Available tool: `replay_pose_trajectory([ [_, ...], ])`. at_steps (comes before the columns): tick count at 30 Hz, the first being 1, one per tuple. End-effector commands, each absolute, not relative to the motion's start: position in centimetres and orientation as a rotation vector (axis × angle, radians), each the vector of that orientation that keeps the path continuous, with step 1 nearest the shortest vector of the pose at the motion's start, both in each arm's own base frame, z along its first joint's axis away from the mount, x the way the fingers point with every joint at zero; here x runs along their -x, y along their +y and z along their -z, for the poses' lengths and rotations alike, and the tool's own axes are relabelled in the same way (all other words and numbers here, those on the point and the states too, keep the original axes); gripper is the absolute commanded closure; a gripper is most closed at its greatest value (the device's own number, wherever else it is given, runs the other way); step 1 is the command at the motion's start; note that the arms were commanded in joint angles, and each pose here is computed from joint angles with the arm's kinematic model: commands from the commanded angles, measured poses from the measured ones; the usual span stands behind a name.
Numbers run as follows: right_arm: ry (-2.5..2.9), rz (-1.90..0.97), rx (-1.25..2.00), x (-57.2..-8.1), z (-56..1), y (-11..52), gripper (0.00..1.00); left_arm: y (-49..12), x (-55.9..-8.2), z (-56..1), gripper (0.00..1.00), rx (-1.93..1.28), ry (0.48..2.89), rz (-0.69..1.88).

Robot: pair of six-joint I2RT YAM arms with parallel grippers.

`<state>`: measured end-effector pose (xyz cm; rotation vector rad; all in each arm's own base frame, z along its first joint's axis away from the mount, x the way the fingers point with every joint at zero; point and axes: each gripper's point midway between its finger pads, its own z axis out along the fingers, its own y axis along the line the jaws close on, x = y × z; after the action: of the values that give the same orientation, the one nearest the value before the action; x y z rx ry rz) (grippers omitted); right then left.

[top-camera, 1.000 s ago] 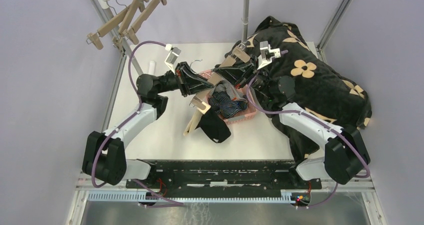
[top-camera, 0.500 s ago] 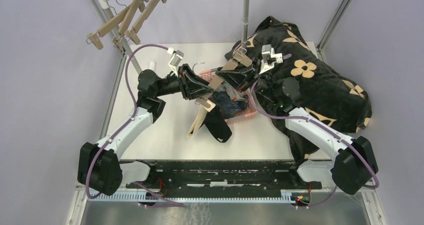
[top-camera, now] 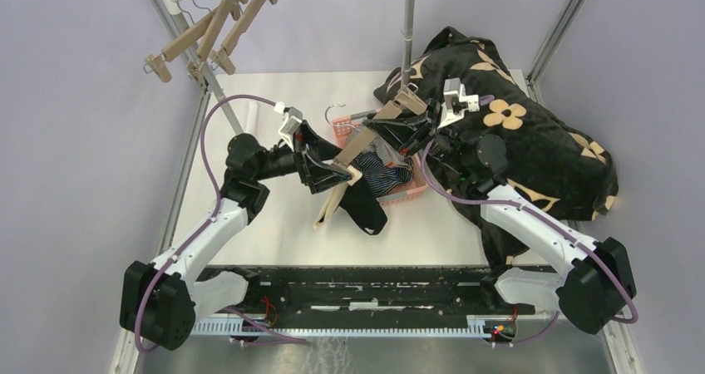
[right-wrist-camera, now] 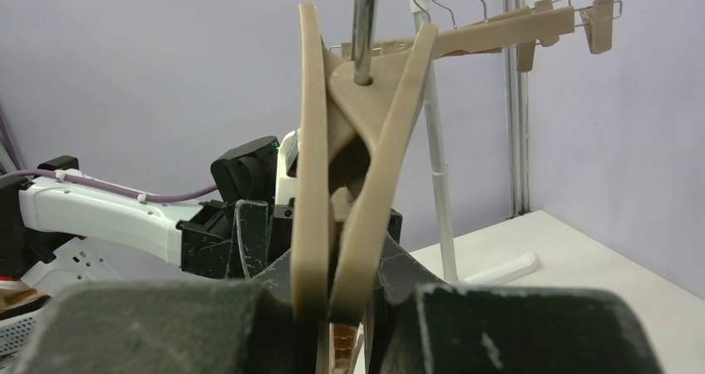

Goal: Remove the underwear clipped to the hanger

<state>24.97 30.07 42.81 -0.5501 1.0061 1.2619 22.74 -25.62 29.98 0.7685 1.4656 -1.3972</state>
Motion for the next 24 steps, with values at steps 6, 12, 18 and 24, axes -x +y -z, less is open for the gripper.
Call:
replay_pose_trajectory([
  [6,0.891,-1.262,0.544,-23.4,-45.8,28.9,0.99,-25.7,-23.1,-31.1,0.21,-0.831,1.367,1.340],
  [12,0.901,-1.246,0.531,-23.8,-45.6,28.8,0.99,-25.7,-23.0,-31.3,0.97,-0.839,1.359,1.341],
  [18,0.908,-1.250,0.533,-23.9,-45.4,29.0,0.99,-25.6,-22.8,-32.7,0.41,-0.836,1.322,1.327],
  [24,0.910,-1.257,0.530,-23.9,-45.5,29.0,0.99,-25.6,-22.6,-34.6,0.50,-0.848,1.265,1.326],
])
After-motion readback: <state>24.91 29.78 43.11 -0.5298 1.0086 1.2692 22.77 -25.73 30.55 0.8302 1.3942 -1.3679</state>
